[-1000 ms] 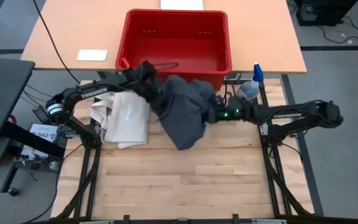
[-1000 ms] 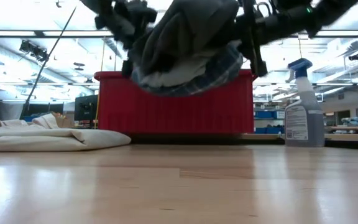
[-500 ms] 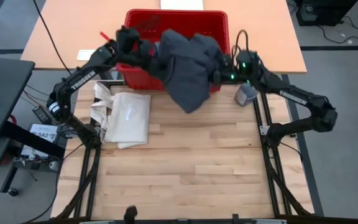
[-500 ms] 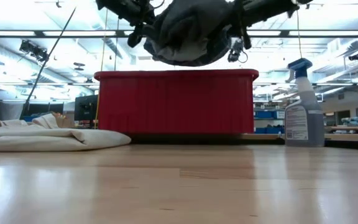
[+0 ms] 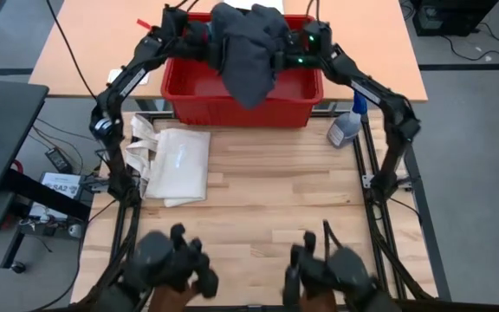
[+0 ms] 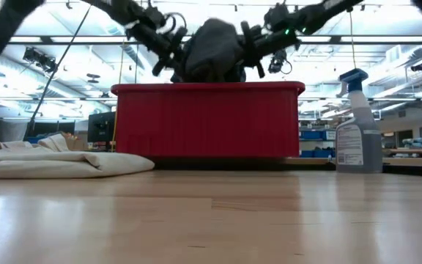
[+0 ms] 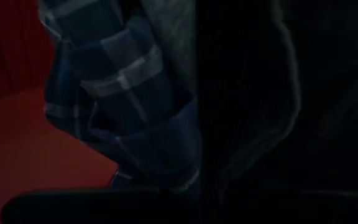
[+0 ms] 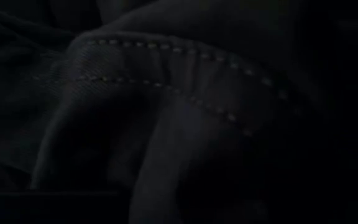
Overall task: Sort clothes
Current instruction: Put the stacked clothes into the red bin
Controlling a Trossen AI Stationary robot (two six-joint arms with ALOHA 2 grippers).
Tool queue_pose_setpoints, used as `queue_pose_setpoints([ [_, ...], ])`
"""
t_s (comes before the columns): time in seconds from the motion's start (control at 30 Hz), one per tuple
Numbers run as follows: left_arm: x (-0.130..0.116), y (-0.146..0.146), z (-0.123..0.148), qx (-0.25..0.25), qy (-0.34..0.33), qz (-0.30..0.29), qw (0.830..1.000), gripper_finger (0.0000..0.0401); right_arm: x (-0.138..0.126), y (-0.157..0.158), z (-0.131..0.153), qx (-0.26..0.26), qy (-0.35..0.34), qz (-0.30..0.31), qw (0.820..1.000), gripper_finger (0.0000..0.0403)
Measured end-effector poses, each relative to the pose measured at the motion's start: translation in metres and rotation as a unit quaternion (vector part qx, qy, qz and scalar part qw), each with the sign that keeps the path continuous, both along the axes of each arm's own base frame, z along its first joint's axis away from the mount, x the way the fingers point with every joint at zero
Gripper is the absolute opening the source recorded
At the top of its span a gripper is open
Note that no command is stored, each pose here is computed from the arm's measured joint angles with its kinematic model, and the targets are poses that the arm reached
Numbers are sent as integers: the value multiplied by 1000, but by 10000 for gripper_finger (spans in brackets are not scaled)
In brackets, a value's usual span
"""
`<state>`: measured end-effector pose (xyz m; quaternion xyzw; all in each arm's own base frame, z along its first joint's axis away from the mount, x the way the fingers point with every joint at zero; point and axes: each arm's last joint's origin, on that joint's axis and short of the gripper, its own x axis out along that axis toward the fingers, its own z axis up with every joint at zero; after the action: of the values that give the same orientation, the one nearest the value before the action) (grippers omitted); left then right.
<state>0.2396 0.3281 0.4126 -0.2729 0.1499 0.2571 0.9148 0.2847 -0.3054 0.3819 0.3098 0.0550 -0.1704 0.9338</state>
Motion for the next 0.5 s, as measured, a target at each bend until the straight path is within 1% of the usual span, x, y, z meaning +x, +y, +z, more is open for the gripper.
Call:
queue_pose_setpoints([
  [0.1,0,24,-17,-8,7,15,1000,64,4,-31,-17,12,13,-7,1000,140],
  [0.23,1,53,-47,-31,12,35,999,64,5,-67,-44,50,20,-23,998,140],
  [0.37,4,72,-80,-65,30,41,997,64,5,-90,-72,93,39,-35,994,141],
  [0.5,9,85,-110,-98,47,45,993,64,4,-103,-94,128,67,-49,988,141],
])
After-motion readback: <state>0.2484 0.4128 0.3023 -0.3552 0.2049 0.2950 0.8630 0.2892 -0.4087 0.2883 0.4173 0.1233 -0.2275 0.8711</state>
